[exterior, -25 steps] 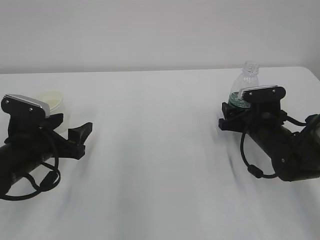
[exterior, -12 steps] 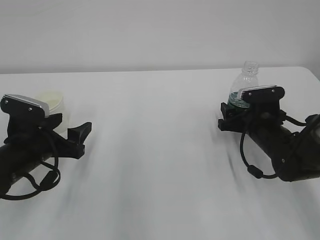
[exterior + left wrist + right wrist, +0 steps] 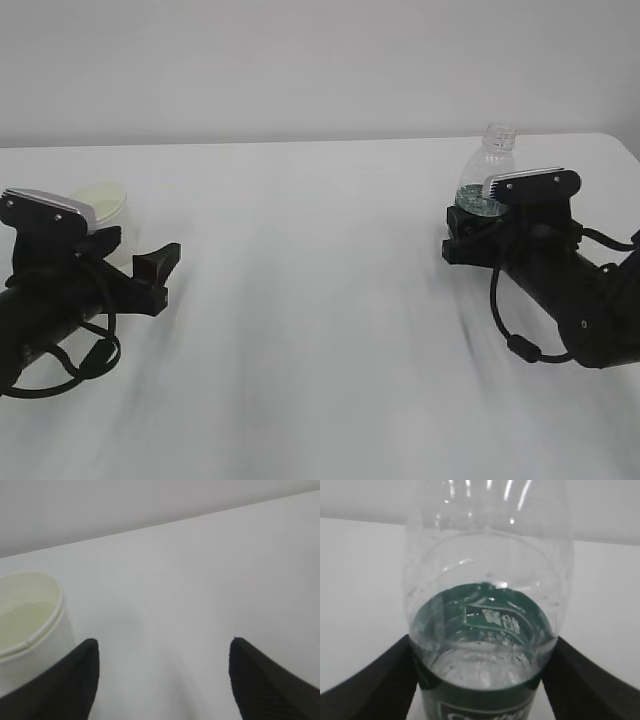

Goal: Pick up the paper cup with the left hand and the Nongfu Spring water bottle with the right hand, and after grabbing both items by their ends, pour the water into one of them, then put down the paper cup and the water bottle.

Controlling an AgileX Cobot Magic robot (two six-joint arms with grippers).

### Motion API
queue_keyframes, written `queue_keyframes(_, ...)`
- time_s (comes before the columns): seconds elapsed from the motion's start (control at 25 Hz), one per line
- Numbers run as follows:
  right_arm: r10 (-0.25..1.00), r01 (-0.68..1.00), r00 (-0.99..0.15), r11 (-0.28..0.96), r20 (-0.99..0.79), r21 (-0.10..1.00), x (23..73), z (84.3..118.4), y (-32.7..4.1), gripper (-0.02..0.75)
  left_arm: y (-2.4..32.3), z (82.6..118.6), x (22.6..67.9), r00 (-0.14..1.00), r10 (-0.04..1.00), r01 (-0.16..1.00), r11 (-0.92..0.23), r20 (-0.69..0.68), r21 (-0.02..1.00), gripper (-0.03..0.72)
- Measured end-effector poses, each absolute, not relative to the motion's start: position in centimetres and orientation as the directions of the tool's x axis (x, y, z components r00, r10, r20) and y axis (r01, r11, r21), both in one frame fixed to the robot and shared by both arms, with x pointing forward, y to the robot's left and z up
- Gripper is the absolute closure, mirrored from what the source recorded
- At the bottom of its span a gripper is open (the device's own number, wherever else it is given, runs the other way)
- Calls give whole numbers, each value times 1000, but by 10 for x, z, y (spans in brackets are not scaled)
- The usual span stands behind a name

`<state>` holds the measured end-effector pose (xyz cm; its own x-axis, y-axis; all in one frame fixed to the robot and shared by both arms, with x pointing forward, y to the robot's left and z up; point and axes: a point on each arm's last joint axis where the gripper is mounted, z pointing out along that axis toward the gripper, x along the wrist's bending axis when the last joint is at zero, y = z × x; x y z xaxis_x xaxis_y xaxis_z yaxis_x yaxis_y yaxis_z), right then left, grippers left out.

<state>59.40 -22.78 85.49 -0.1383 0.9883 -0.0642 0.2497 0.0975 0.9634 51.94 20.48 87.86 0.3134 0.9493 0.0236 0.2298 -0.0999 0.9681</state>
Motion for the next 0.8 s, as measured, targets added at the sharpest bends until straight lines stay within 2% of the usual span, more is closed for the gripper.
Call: queue_keyframes(0.8,988,250,-140,100,-66,963,563,877,-235,165,212,886,517,246,969,217,-92,36,972,102)
